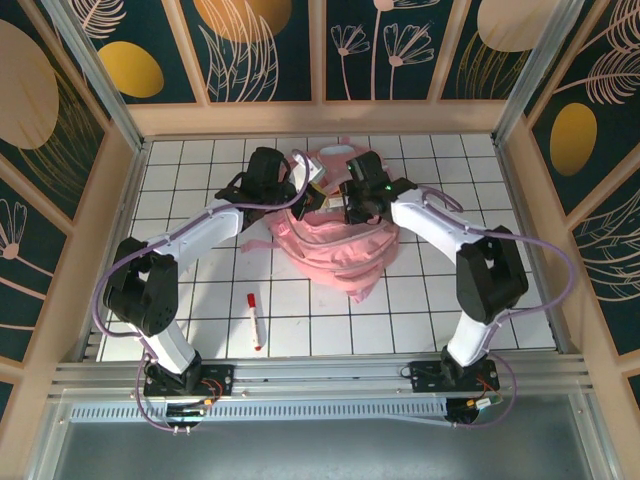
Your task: Pack books, pencil case, and school supplies into a backpack
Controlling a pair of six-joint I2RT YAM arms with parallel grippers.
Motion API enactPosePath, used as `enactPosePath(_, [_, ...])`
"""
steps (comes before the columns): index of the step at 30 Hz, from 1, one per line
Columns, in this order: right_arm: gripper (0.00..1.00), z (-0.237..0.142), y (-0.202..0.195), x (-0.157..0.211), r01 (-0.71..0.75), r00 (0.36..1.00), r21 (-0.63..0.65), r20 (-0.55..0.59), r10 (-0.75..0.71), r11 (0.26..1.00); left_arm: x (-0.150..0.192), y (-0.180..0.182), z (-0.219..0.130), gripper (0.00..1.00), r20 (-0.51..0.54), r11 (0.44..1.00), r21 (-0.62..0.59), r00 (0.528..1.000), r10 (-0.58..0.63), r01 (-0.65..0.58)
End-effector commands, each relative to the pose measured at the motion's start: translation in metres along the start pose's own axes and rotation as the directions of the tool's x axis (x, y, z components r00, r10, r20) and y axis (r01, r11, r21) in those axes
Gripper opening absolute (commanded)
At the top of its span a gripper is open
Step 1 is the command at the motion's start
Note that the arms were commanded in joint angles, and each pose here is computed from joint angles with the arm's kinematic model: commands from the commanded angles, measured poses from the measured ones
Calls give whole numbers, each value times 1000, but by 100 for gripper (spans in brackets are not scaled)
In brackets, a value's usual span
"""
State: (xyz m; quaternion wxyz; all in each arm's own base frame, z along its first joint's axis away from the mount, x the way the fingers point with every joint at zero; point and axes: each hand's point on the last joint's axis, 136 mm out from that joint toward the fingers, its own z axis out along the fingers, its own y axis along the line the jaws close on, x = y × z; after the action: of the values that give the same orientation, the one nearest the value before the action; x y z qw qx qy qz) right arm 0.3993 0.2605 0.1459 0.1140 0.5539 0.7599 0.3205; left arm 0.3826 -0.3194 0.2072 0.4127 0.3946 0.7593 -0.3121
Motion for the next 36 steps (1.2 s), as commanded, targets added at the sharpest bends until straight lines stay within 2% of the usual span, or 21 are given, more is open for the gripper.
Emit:
enactPosePath(1, [62,-1,42,3,41,999,-118,16,-40,992,-47,-22,-10,0,129,994,95,991,44,-56])
enactPosePath(5, [71,-8,36,-12,98,994,-120,64,-91,988,-55,-19,-11,0,146,995,73,988,51,-62])
enactPosePath(8, [75,-23,31,-8,134,991,-144,36,-130,980,-56,-17,-9,0,148,996,72,988,42,-53])
enactPosePath(10, [75,-39,29,-16,125,992,-163,26,-122,979,-56,-15,-8,0,146,997,62,988,40,-50])
enactPosePath(15, [74,-92,15,-14,234,972,-191,30,-233,953,-45,-2,2,0,116,999,18,993,37,-40])
enactPosePath(18, [73,-113,-14,-19,373,928,-148,65,-368,916,-41,5,7,0,99,999,0,994,48,-49])
enactPosePath(20, [73,-124,-31,-23,529,849,-129,93,-521,839,-41,11,8,0,93,999,-13,995,47,-46])
enactPosePath(22, [73,-130,-43,-9,703,711,-155,103,-696,694,-40,18,9,0,92,999,-21,995,35,-33])
enactPosePath(24, [70,-137,-50,29,834,511,-294,89,-855,468,-40,27,11,0,92,1000,-24,996,17,-15])
enactPosePath(25, [67,-141,-56,54,869,386,-371,96,-917,327,-40,31,11,0,93,1000,-24,996,6,-3])
enactPosePath(26, [66,-144,-66,80,882,254,-434,106,-961,185,-42,35,11,0,94,1000,-21,996,1,1])
enactPosePath(27, [66,-145,-75,101,872,149,-483,110,-983,78,-42,38,10,0,95,1000,-23,995,-1,3])
enactPosePath(29, [67,-144,-101,148,820,-86,-555,119,-989,-138,-44,44,6,0,100,999,-33,995,-2,6])
enactPosePath(31, [68,-134,-126,183,759,-282,-577,130,-951,-303,-42,50,3,0,102,999,-44,995,-8,12])
enactPosePath(34, [73,-106,-161,229,665,-509,-578,114,-853,-473,-34,59,-2,0,96,998,-47,995,-32,37])
enactPosePath(36, [77,-90,-189,260,555,-653,-570,152,-742,-605,-26,67,-5,0,91,997,-48,994,-61,65])
